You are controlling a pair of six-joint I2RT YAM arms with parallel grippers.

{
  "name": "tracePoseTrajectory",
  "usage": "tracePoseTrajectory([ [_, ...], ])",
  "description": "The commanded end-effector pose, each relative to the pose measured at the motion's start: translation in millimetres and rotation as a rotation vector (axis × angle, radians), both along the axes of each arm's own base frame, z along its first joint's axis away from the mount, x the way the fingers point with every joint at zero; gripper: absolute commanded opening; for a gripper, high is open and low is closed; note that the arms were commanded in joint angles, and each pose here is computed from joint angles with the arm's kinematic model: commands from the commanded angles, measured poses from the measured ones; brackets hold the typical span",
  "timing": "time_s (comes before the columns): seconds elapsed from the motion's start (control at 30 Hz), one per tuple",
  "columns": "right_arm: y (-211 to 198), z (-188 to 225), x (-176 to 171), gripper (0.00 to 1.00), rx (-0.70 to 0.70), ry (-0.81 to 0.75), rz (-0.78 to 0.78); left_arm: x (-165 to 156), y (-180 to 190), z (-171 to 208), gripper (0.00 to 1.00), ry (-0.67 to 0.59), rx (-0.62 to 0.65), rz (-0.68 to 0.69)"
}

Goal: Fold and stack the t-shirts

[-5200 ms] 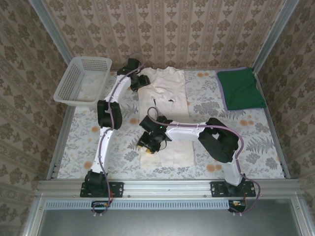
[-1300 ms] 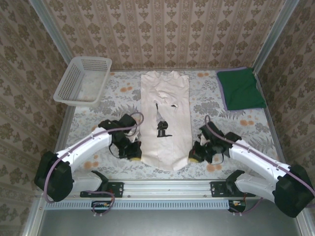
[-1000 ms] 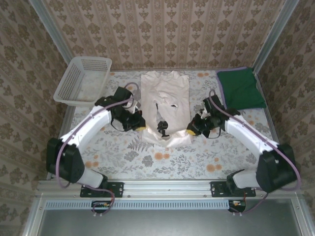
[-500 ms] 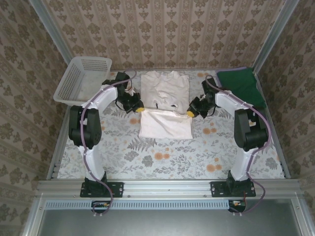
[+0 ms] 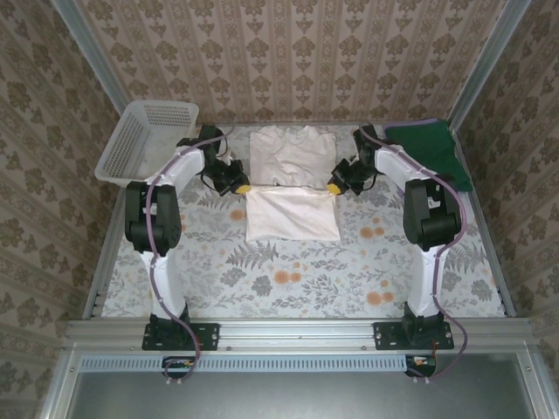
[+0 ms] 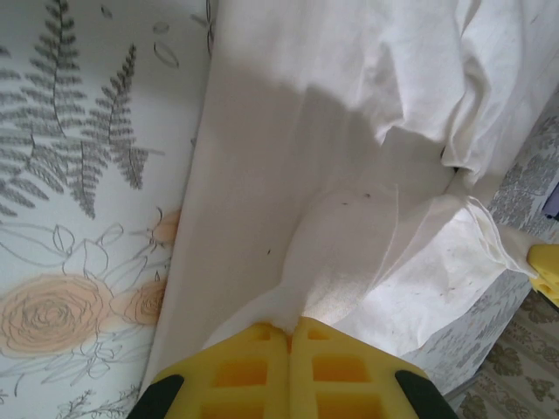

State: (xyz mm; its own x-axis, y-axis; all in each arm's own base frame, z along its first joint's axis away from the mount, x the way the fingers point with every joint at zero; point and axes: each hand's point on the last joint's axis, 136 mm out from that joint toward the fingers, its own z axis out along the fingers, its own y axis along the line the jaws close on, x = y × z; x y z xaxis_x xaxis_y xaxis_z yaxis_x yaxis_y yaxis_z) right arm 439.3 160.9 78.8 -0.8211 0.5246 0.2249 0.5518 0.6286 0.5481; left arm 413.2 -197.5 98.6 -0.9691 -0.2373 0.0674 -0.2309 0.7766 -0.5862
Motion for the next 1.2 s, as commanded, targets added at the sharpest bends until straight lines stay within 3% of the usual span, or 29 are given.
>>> tracePoseTrajectory([
  [0.0, -6, 3, -1, 0.0, 0.001, 0.03, -0.005, 12, 2, 7, 0.0, -0.028, -0.001, -0.013],
  [0.23, -10, -14, 12, 0.01, -0.029, 0.074, -0.002, 25, 2, -14, 0.01, 0.022, 0.025, -0.025],
  [0.37, -11, -21, 21, 0.09, -0.041, 0.088, 0.0, 32, 10, -26, 0.04, 0.031, 0.062, -0.004],
  [0.47, -12, -20, 27, 0.32, -0.05, 0.099, 0.001, 40, 10, -28, 0.22, 0.041, 0.074, -0.006],
  [0.57, -15, 0, 35, 0.47, -0.06, 0.039, 0.008, 52, 9, -10, 0.29, -0.017, 0.07, -0.005],
  [0.67, -22, 32, 35, 0.53, -0.038, -0.055, 0.0, 54, 10, 17, 0.43, -0.087, 0.055, -0.014],
  [0.8, -23, 55, 1, 0.57, -0.036, -0.134, 0.025, 27, 18, 42, 0.57, -0.144, 0.085, -0.023],
  [0.87, -15, 57, -21, 0.56, -0.024, -0.161, 0.053, 5, 9, 47, 0.57, -0.156, 0.07, -0.053],
  [0.93, 0, 55, -42, 0.52, -0.007, -0.186, 0.082, -20, -8, 44, 0.51, -0.142, 0.044, -0.113],
  [1.07, 26, 36, -70, 0.35, 0.031, -0.161, 0.098, -68, -46, 23, 0.26, -0.044, -0.006, -0.224],
  [1.17, 41, 16, -78, 0.3, 0.034, -0.142, 0.111, -86, -52, -1, 0.26, -0.005, 0.013, -0.237],
])
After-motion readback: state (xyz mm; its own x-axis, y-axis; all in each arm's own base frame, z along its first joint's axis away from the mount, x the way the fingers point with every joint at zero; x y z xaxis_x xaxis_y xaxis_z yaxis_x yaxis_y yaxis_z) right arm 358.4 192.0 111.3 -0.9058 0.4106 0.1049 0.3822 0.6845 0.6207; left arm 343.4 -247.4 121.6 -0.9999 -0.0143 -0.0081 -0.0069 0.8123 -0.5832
